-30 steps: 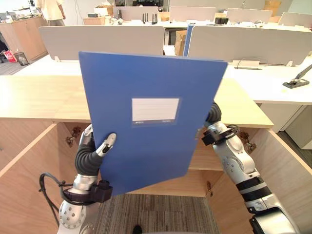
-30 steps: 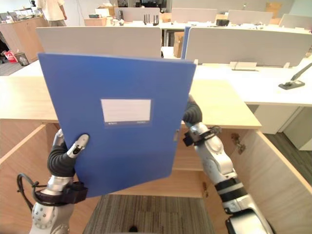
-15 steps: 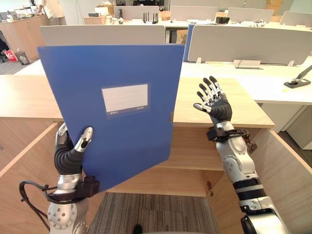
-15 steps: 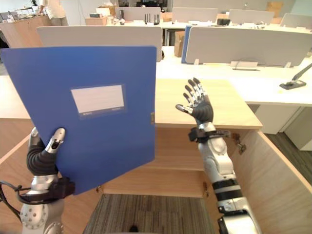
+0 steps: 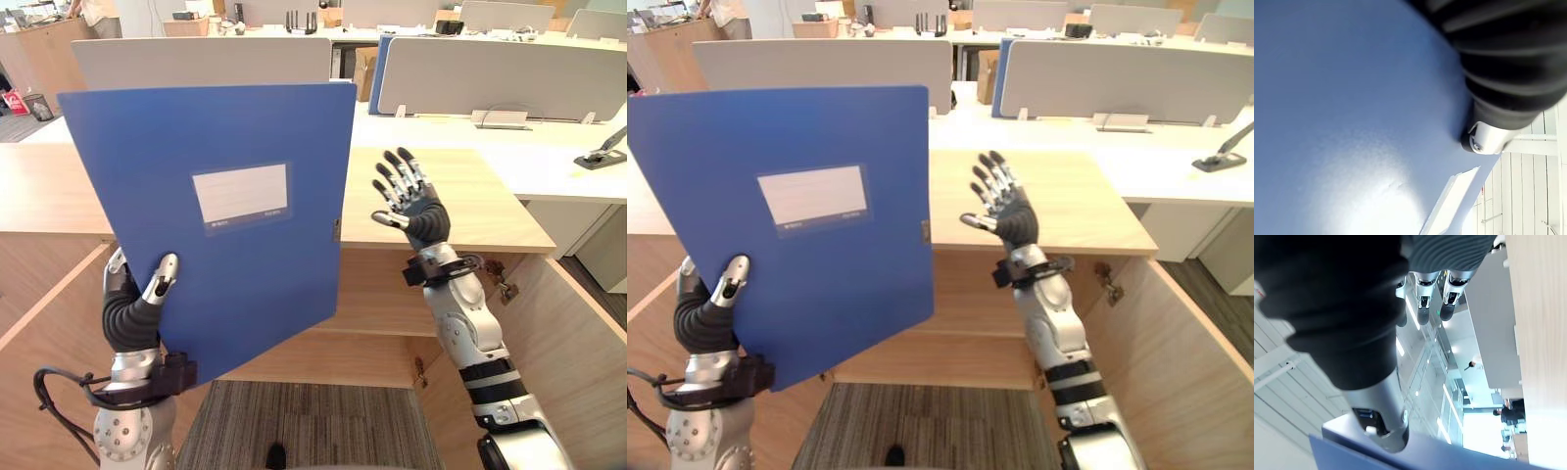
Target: Walk over to the cabinet, pick up the folder, carry it to the office cabinet, place the folder inside the office cabinet, then close the office cabinet door
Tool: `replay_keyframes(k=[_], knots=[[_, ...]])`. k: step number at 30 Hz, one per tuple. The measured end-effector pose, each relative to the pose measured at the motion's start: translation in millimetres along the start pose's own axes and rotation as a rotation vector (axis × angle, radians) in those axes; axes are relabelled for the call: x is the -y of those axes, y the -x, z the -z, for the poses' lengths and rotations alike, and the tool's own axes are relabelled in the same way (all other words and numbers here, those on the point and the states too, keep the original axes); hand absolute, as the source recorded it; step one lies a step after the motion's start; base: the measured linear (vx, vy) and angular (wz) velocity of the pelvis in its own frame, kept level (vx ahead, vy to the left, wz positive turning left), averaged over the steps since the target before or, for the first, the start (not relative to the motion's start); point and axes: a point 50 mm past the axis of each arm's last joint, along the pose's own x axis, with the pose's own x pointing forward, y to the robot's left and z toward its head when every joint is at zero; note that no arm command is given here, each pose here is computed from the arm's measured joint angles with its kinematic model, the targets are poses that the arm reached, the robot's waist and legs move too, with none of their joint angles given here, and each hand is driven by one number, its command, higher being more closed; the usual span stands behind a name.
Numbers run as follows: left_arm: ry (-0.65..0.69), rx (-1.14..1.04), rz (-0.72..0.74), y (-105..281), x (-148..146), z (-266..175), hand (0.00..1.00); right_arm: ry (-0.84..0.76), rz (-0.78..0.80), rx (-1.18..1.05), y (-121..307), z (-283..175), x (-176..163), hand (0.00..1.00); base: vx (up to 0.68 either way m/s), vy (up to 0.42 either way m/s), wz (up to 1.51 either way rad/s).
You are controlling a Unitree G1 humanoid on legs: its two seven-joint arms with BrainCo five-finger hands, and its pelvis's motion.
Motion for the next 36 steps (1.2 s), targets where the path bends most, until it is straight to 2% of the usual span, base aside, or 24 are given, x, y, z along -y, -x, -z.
replay_keyframes(k=[7,16,17,22,23,29,32,36], knots=[[0.041,-0.004,0.044,-1,12,3,1.0,-0.026,-0.165,-0.015,-8,5,-31,0.0,0.0,0.0,0.0],[0.069,0.005,0.059,-4,18,3,1.0,-0.026,-0.255,-0.017,-19,5,-50,0.0,0.0,0.0,0.0],[0.074,0.004,0.058,-4,19,3,1.0,-0.026,-0.263,-0.014,-21,4,-52,1.0,0.0,0.0,0.0],[0.09,0.029,0.044,-4,18,1,1.0,-0.039,-0.299,0.002,-30,-2,-58,1.0,0.0,0.0,0.0],[0.093,0.036,0.043,-4,18,0,0.0,-0.031,-0.309,0.001,-31,-3,-59,1.0,0.0,0.0,0.0],[0.111,0.02,0.08,-4,15,2,0.0,0.033,-0.401,-0.032,-35,-10,-60,1.0,0.0,0.0,0.0],[0.19,-0.106,0.155,1,15,25,0.0,0.115,-0.424,-0.068,-34,-13,-52,1.0,0.0,0.0,0.0],[0.365,-0.361,0.301,18,11,68,0.0,0.235,-0.445,-0.151,-26,-9,-41,1.0,0.0,0.0,0.0]])
